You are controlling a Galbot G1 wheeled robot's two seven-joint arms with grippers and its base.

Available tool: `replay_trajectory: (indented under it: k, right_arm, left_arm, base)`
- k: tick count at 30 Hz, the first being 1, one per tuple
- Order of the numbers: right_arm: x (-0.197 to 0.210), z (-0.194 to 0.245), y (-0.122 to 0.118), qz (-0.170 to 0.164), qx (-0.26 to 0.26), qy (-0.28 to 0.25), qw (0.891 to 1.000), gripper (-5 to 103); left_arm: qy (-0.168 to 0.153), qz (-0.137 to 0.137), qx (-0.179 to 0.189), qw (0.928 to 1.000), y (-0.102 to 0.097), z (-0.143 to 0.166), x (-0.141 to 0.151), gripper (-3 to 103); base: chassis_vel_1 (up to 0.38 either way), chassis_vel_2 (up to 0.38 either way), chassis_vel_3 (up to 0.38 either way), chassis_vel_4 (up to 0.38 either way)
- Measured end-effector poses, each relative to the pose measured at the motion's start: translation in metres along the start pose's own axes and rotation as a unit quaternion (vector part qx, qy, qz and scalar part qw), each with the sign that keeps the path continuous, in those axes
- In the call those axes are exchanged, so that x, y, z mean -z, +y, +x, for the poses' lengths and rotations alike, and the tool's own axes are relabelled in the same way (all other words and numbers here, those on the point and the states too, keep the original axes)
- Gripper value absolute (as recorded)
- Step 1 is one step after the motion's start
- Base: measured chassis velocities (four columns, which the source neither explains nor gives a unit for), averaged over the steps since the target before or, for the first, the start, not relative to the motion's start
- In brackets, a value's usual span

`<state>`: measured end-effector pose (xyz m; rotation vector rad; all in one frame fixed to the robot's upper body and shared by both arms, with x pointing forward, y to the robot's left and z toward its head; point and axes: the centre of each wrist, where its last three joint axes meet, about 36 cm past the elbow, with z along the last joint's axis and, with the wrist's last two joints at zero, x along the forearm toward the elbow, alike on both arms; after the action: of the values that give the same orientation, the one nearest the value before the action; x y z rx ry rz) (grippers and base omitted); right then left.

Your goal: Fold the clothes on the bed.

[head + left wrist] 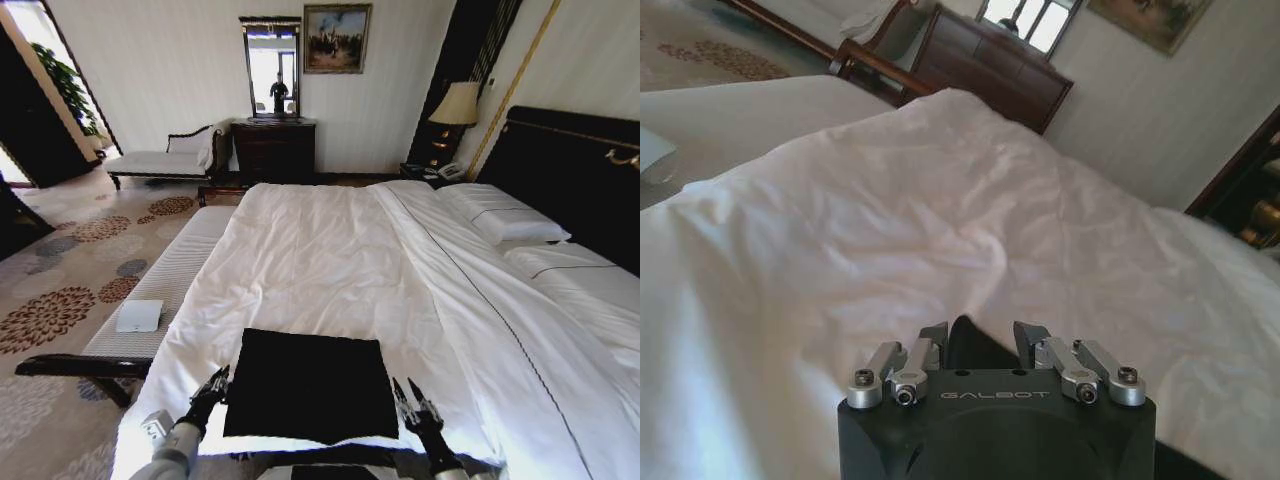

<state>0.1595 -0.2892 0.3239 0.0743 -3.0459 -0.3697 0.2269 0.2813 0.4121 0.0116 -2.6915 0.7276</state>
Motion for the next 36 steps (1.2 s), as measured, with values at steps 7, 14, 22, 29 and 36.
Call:
replay_trajectory:
  k: [7,14,22,29,36]
  right_arm:
    - [-0.002,-0.023,0.004,-0.007,-0.021,-0.008,1.0,88]
    - [-0.011,-0.051,0.016,-0.014,-0.015,-0.01,1.0,100]
    - [-0.02,-0.063,0.02,-0.02,-0.031,-0.009,0.999,100]
    - [-0.025,-0.061,0.015,-0.016,-0.037,-0.002,0.999,100]
    - [-0.027,-0.061,0.017,-0.017,-0.038,0.0,0.999,100]
  left_arm:
    - [-0.02,0.044,-0.008,0.9988,-0.003,-0.067,0.002,68]
    - [0.0,0.042,0.025,0.9988,0.008,-0.116,-0.026,90]
    - [0.025,0.072,0.031,0.9966,0.007,-0.16,-0.058,98]
    - [0.024,0.078,0.026,0.9964,0.004,-0.167,-0.069,83]
    - [0.02,0.077,0.026,0.9965,0.005,-0.166,-0.071,50]
  base:
    - [0.0,0.0,0.0,0.0]
    - [0.0,0.0,0.0,0.0]
    - [0.0,0.0,0.0,0.0]
    - [0.0,0.0,0.0,0.0]
    - [0.0,0.0,0.0,0.0]
